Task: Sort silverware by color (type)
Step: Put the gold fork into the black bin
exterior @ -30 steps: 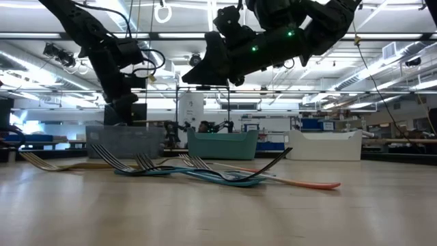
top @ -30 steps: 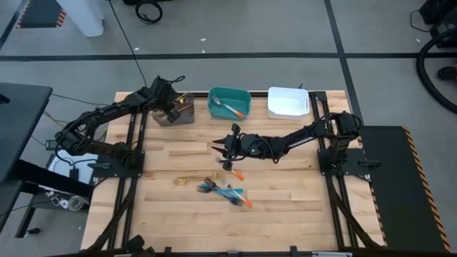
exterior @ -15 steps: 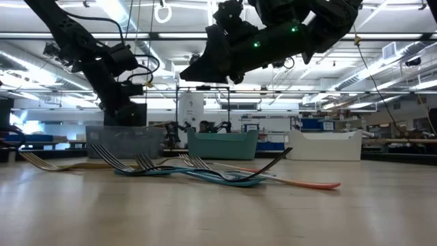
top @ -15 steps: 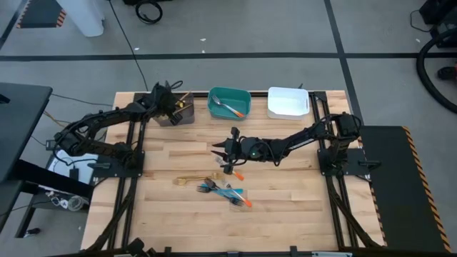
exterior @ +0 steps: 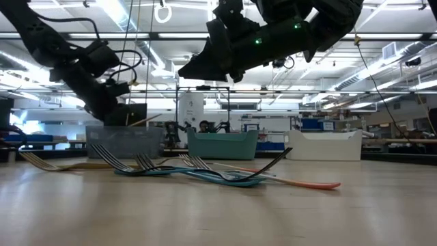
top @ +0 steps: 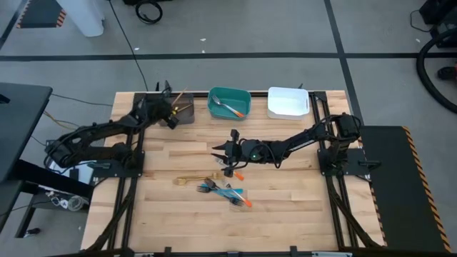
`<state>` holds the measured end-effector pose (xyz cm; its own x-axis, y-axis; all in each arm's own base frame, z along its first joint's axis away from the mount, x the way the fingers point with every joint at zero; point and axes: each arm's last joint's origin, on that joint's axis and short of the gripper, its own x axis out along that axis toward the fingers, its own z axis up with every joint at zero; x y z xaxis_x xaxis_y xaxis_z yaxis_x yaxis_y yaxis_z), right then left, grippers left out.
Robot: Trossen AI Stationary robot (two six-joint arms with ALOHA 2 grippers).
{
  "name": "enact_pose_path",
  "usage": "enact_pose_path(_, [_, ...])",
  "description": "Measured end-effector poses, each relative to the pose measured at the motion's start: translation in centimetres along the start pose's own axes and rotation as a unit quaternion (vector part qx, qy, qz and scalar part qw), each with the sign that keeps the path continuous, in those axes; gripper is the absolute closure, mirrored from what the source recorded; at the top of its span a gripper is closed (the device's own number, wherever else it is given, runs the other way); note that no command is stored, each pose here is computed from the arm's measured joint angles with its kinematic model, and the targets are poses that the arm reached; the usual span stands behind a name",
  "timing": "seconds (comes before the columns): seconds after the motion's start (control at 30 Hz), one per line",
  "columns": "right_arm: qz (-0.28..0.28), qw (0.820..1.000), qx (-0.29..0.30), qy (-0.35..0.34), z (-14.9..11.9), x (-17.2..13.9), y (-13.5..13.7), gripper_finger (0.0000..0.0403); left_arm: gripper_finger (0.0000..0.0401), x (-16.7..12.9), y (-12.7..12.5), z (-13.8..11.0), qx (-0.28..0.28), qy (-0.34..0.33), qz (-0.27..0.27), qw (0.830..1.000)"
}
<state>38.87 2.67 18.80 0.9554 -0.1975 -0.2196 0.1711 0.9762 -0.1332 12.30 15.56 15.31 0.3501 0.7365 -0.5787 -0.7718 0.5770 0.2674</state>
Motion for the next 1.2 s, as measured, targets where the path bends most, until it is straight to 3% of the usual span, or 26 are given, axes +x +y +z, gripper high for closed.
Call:
enact_pose_path(0.53, [0.0,1.0,0.0,0.0,0.0,0.0,0.0,0.0294,0.0375,0.0,-0.2,-1.0,-0.007,0.002,0.002,1.0])
enact_pose_path(0.7, [0.0,1.0,0.0,0.0,0.0,0.0,0.0,0.0294,0.0364,0.1,-0.4,-1.2,0.006,0.005,-0.021,1.0])
enact_pose_path(1.03, [0.0,1.0,0.0,0.0,0.0,0.0,0.0,0.0294,0.0275,0.1,-0.4,-1.3,0.0,0.009,-0.018,1.0])
enact_pose_path(1.2, [0.0,1.0,0.0,0.0,0.0,0.0,0.0,0.0294,0.0265,0.1,-0.3,-1.2,-0.009,0.008,-0.019,1.0])
